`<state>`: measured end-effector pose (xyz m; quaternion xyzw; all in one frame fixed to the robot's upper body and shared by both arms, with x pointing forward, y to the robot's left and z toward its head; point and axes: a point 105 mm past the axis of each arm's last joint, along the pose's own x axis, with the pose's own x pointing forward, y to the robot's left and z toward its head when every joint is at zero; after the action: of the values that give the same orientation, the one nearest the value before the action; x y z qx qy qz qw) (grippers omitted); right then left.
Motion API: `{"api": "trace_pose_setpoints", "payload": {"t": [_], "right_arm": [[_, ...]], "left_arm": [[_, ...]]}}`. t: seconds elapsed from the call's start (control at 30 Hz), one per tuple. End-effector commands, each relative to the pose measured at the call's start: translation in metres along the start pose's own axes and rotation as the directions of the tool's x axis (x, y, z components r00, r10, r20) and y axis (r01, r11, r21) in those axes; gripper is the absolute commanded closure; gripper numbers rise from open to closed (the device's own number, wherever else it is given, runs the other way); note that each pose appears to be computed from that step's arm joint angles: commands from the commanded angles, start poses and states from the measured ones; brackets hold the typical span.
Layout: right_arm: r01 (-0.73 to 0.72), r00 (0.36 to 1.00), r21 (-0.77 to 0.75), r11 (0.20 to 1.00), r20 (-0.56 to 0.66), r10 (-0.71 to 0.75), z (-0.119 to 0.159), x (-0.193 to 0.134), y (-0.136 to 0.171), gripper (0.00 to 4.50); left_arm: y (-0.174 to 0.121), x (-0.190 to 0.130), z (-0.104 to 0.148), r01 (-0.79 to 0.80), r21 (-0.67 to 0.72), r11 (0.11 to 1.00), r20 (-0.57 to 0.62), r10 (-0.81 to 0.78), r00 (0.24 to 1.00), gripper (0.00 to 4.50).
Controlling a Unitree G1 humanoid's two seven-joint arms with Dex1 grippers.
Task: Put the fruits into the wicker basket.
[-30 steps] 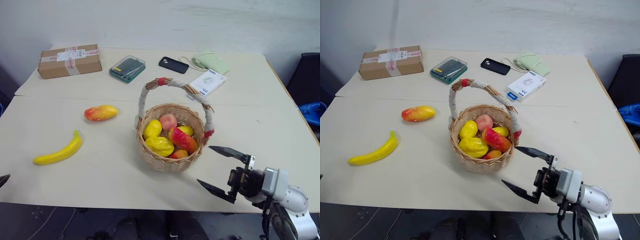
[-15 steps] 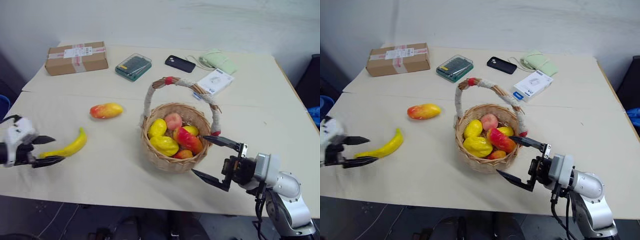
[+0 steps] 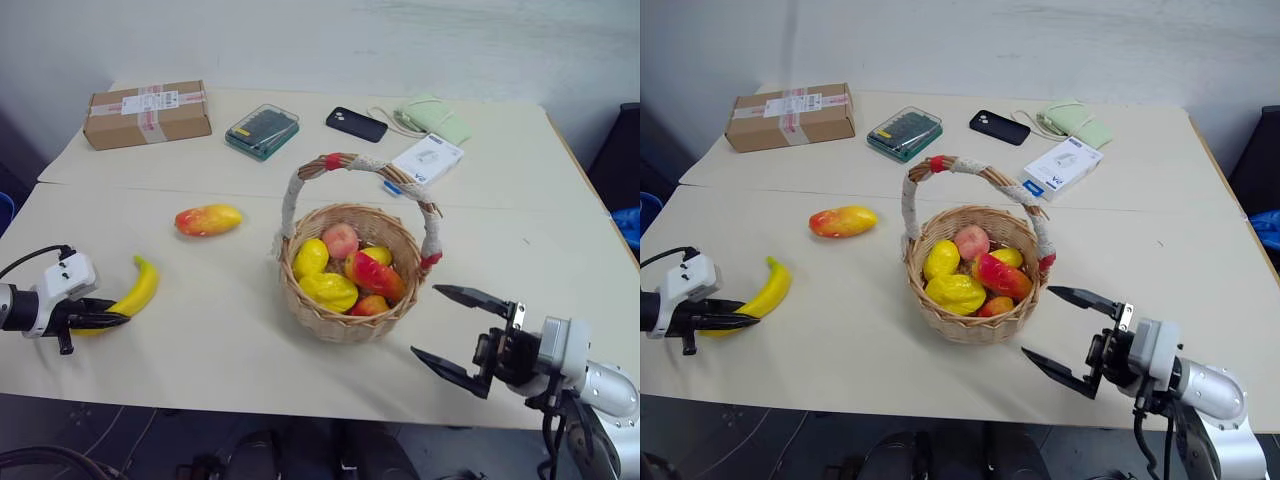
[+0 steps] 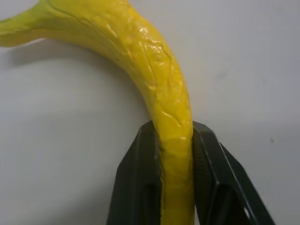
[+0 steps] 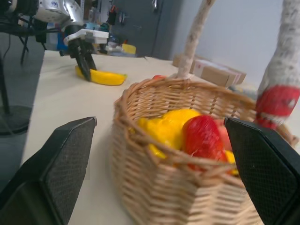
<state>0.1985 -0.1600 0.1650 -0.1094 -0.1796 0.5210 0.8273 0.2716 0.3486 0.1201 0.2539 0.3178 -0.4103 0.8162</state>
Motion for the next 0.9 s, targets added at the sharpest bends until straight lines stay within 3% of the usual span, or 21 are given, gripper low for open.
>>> {"api": "trace_pose_setpoints", "payload": {"t": [0.03,0.13,0.27,0.47,0.67,0.77,0.9], "right_arm": [[-0.025,0.999,-0.069,0.997,0.023,0.027,0.016,-0.002,0.000,0.00],[-0.011,1.000,-0.078,0.997,-0.006,0.010,0.016,-0.008,-0.002,0.00],[0.061,0.996,-0.100,0.993,-0.065,-0.067,0.010,-0.028,-0.015,0.00],[0.144,0.974,-0.104,0.984,-0.161,-0.159,0.000,-0.057,-0.028,0.00],[0.172,0.973,-0.118,0.978,-0.133,-0.187,0.006,-0.050,-0.028,0.00],[0.191,0.972,-0.119,0.974,-0.114,-0.204,0.012,-0.041,-0.027,0.00],[0.200,0.971,-0.118,0.973,-0.109,-0.213,0.016,-0.032,-0.023,0.00]], "left_arm": [[-0.016,-0.002,0.048,0.077,0.142,0.987,0.171,-0.101,0.980,4.02],[-0.044,-0.005,0.087,0.182,0.235,0.955,0.240,-0.239,0.941,4.02],[-0.102,0.000,0.148,0.363,0.378,0.852,0.279,-0.478,0.833,4.02],[-0.129,0.024,0.229,0.380,0.483,0.789,0.421,-0.590,0.689,4.02],[-0.121,0.078,0.271,0.312,0.493,0.812,0.439,-0.541,0.717,4.02],[-0.122,0.088,0.273,0.327,0.499,0.802,0.417,-0.554,0.721,4.02],[-0.127,0.086,0.275,0.319,0.525,0.789,0.444,-0.573,0.688,2.78]]}}
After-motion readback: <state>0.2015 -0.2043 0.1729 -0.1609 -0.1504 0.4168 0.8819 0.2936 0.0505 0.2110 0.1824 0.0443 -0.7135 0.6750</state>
